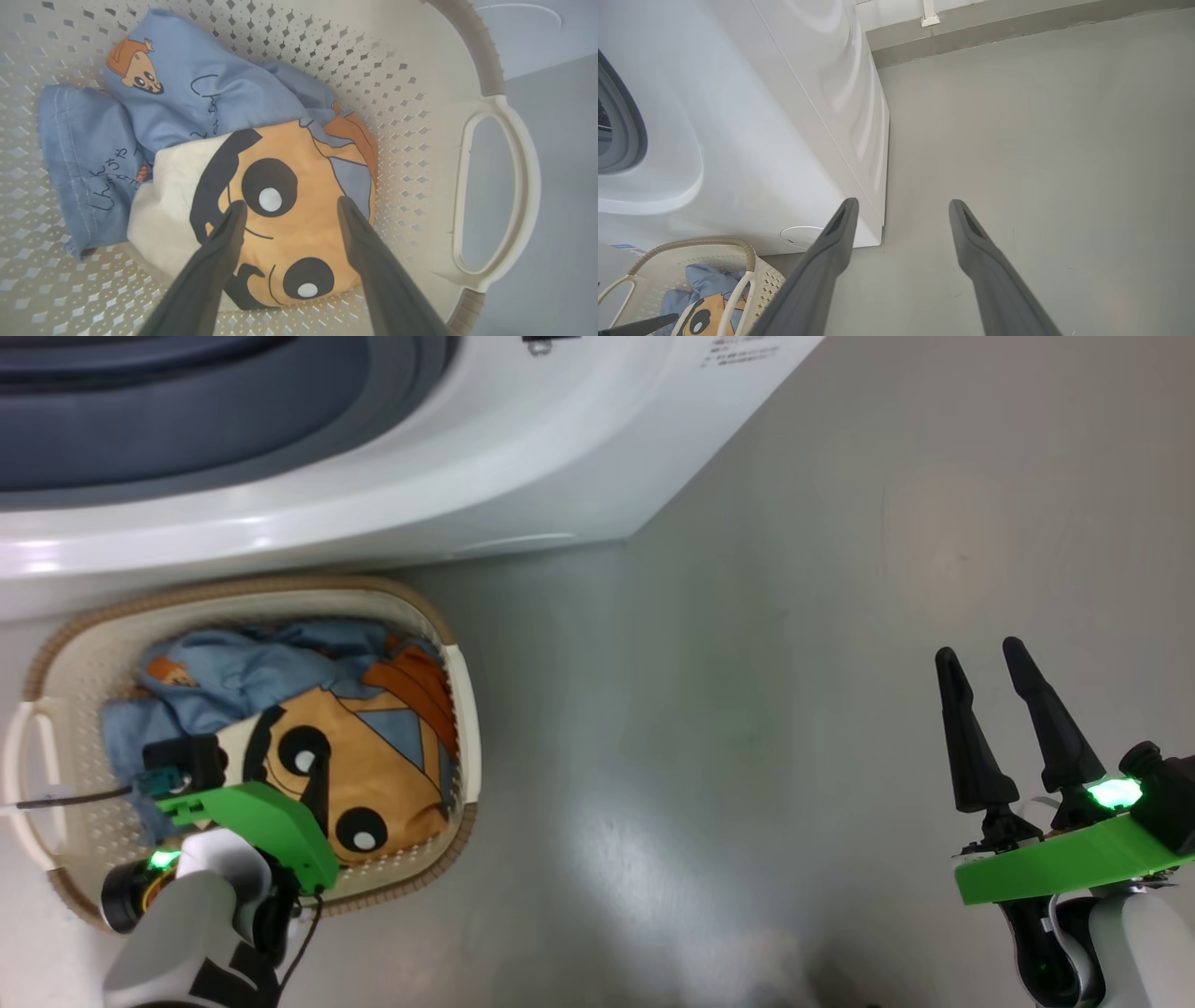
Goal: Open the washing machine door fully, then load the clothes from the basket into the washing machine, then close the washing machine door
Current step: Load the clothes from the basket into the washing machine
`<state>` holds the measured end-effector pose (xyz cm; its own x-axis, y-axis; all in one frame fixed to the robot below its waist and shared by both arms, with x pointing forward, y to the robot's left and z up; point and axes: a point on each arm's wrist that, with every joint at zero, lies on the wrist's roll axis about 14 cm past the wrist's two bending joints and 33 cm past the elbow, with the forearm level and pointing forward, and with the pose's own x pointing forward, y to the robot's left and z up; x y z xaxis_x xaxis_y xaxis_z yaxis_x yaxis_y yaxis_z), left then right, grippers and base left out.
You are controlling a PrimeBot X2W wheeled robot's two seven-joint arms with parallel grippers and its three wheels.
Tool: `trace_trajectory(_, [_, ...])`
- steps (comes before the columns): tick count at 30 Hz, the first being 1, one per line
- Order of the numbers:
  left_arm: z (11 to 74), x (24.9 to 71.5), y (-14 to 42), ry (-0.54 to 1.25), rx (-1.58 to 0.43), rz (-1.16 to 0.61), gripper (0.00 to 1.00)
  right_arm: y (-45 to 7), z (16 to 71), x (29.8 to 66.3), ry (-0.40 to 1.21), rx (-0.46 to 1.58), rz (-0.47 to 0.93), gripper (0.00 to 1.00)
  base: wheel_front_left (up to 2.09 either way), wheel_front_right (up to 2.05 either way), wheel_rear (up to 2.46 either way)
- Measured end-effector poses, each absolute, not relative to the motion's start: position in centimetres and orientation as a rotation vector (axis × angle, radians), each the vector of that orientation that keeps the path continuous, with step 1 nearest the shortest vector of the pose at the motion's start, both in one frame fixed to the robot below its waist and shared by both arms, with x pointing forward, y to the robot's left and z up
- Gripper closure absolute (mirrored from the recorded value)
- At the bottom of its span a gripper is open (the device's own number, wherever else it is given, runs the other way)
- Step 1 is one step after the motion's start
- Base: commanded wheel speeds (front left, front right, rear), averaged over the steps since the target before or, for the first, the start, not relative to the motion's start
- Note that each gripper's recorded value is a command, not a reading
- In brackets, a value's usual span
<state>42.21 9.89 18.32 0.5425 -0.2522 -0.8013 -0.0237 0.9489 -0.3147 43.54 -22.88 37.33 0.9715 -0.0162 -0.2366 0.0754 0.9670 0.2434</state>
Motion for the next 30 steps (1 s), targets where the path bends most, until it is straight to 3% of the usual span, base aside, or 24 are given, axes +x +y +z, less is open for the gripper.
trace_trajectory(30, [13.0,43.6,9.1,1.100,-0.299,-0.122,0.00,-24.9,34.0,44.0,0.299,0.212,-0.091,0.00,0.00,0.00,0.00])
